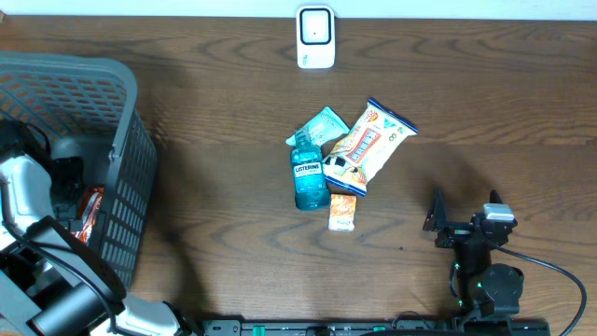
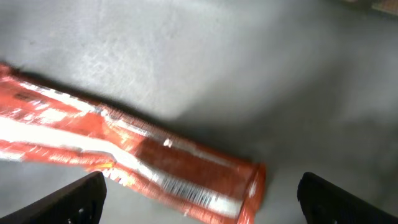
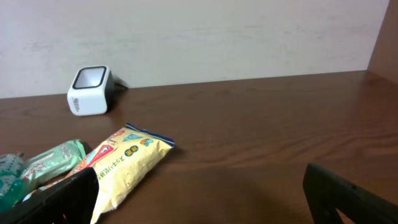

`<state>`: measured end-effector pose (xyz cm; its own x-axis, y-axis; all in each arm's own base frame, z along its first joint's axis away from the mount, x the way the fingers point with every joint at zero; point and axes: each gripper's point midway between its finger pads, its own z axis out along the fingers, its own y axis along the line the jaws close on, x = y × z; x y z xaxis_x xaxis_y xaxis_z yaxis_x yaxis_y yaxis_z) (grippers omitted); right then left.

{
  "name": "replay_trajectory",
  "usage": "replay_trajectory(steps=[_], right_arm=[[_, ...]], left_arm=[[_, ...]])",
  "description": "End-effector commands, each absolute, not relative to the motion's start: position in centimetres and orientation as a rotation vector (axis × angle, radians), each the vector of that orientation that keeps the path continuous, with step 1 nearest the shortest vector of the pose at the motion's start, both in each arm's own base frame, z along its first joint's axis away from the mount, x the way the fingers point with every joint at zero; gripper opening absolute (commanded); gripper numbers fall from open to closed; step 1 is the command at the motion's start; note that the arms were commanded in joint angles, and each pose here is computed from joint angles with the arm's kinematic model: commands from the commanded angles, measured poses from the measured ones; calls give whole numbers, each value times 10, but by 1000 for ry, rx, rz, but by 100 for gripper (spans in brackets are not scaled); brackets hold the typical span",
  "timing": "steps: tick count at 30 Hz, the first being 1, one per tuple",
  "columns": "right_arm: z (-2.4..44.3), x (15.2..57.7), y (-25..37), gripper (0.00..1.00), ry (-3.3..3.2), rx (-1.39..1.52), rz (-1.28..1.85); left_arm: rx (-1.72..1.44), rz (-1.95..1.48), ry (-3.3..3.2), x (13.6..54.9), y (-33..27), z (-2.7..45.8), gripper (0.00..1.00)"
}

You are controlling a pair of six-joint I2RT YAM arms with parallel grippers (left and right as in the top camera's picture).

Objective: Scan the item barcode
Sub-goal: 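Lower the left gripper and grasp the red-orange candy stick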

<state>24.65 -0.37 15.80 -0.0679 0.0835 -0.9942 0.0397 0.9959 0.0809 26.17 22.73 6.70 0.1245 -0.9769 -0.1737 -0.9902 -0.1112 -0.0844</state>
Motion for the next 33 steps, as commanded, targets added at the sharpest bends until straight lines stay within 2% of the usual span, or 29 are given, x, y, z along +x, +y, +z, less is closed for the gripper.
replay_trajectory(steps=[1,6,13,29,30,32,33], right_arm=[[157,247,-2,99,1645,76,29],[156,247,-2,99,1645,76,28],[156,247,-2,99,1645,76,28],[156,247,-2,99,1645,76,28],[156,247,-2,99,1645,76,28],[156,247,-2,99,1645,76,28],[156,247,-2,99,1645,76,28]], left_arm=[[-2159,86,2004,260,222,89,99],[-2310,86,1875,247,214,95,98],[-2694,228,1439,217,207,63,98],[-2862,447,1325,199,210,12,98],[-2882,480,1356,194,207,5,88],[-2896,512,1406,189,203,-1,54],[-2893,518,1434,189,202,-3,40]])
